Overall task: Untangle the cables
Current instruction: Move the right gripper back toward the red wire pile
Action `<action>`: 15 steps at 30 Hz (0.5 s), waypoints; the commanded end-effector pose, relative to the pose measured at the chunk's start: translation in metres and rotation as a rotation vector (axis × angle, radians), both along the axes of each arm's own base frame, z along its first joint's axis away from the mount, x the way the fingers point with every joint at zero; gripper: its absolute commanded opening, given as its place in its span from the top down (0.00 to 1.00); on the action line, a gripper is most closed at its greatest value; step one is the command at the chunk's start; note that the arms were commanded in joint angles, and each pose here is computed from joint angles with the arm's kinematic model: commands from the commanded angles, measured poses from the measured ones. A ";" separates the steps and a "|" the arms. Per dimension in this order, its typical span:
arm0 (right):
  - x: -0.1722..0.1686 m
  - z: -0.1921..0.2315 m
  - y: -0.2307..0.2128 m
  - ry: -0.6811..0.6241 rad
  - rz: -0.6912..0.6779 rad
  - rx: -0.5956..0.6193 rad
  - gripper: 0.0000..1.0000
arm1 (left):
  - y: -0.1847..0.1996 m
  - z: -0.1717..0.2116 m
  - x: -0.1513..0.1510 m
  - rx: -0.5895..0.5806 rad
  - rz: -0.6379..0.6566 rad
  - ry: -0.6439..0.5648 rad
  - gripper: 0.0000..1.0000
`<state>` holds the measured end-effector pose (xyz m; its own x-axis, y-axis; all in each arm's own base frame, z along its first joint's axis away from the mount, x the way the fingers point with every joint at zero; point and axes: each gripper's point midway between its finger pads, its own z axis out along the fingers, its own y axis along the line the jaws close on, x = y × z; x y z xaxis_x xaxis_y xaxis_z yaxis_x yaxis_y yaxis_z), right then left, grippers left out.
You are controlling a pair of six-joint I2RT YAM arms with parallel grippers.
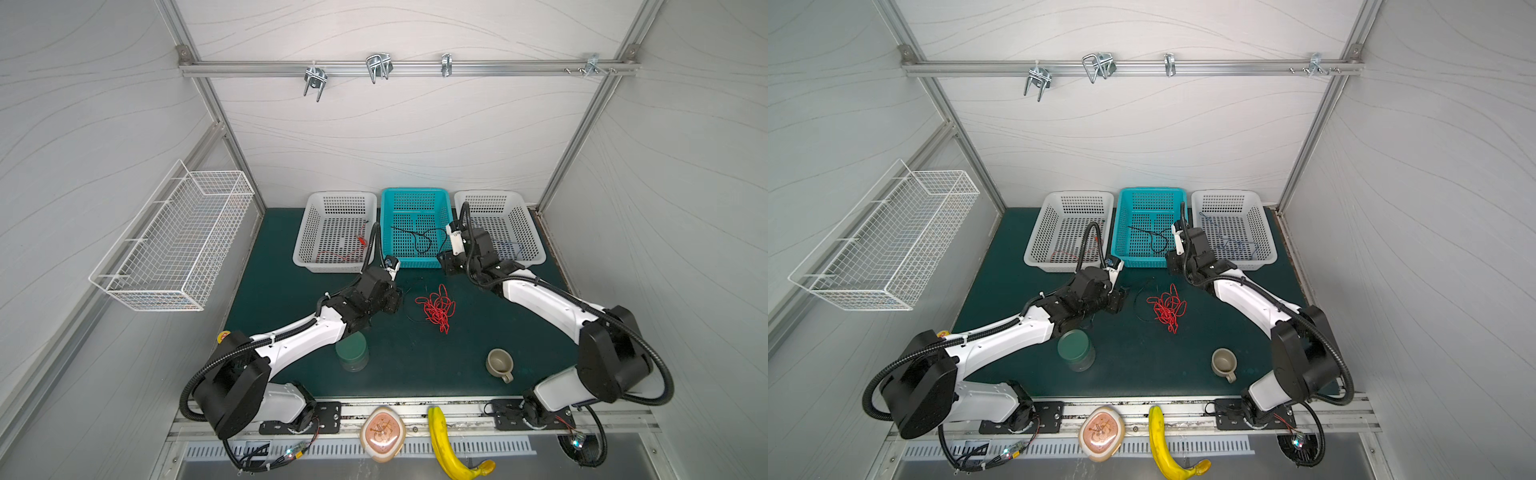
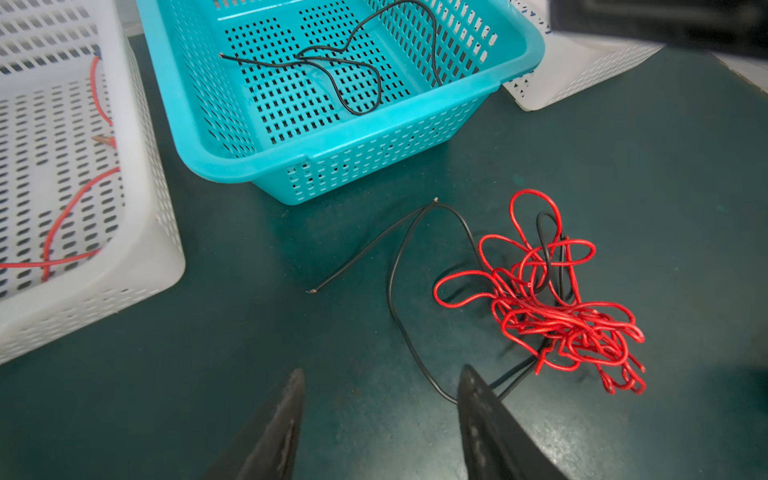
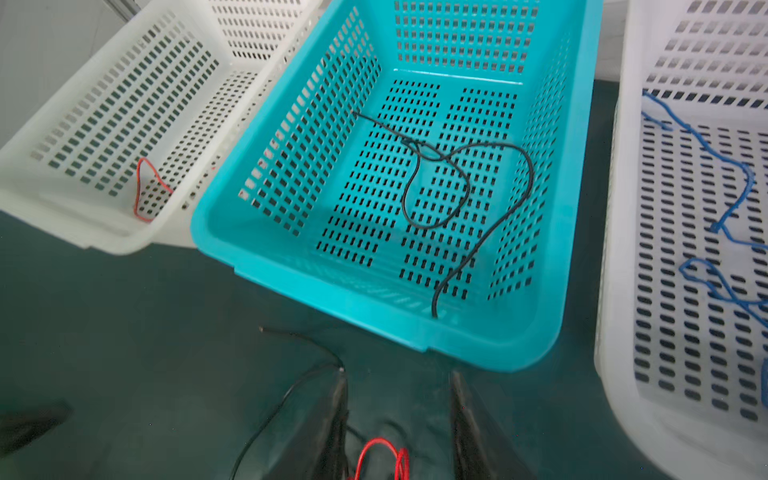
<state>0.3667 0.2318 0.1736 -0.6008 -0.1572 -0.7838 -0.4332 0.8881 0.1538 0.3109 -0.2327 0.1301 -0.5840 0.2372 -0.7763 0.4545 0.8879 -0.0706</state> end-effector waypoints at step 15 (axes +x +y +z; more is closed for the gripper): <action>-0.059 -0.054 -0.010 0.179 -0.027 -0.002 0.59 | -0.026 -0.014 0.009 -0.091 0.036 0.115 0.41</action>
<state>0.3113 0.2158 0.1121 -0.7386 -0.1570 -0.6556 -0.3739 0.9046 0.2046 0.3112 -0.2453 0.1054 -0.6671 0.2033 -0.7167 0.4293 0.8911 -0.1468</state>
